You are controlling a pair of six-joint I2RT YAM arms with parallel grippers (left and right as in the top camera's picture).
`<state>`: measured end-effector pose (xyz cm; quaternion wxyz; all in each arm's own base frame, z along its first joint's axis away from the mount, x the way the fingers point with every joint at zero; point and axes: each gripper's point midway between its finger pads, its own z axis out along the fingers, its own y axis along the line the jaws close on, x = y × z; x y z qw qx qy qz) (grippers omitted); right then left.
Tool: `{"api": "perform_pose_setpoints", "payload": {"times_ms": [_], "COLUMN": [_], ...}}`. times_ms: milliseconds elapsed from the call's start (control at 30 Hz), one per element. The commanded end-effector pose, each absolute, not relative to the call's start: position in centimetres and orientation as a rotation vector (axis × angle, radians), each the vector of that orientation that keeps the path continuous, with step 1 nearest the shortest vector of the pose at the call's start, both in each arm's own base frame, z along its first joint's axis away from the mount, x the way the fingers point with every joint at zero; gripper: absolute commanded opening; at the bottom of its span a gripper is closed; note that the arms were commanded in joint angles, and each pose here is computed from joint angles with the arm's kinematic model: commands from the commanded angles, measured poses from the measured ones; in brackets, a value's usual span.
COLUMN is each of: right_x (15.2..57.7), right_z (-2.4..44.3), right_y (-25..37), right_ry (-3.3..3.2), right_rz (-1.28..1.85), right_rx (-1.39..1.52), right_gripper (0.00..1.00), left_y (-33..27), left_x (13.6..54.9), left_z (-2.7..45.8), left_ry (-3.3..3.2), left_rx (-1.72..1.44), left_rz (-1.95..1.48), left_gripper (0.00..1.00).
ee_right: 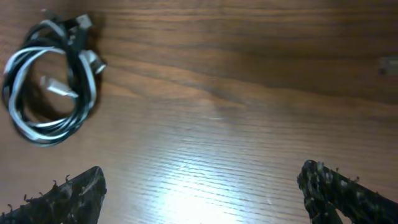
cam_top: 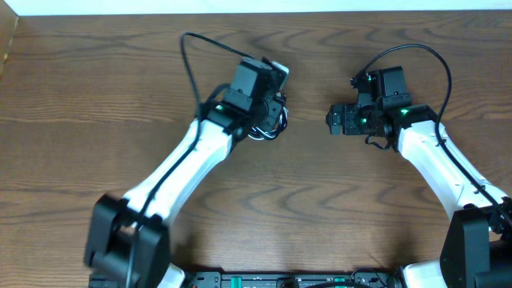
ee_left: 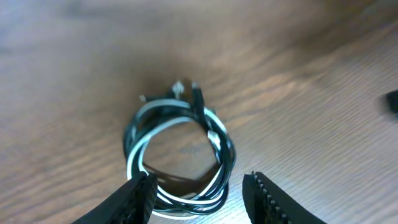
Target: Untangle cables
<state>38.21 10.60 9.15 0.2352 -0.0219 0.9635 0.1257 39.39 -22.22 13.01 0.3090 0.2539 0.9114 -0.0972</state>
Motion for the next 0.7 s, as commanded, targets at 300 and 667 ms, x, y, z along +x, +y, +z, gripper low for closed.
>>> {"api": "perform_pose_setpoints", "payload": {"times_ms": [300, 667], "right_x": [38.3, 38.2], "right_z": [8.7, 8.7], "right_y": [9.3, 9.5], "right_ry": [2.649, 2.653], "right_rz": [0.256, 0.261], "right_rx": [-0.001, -0.009], "right_gripper": [0.97, 0.98], "left_y": [-20.9, -16.9], "left_x": [41.4, 44.3], "left_z": [5.6, 4.6], "left_ry": [2.533, 2.534], "left_rx": [0.647, 0.510], "left_rz": [-0.079, -0.001], "left_gripper": [0.50, 0.49]}}
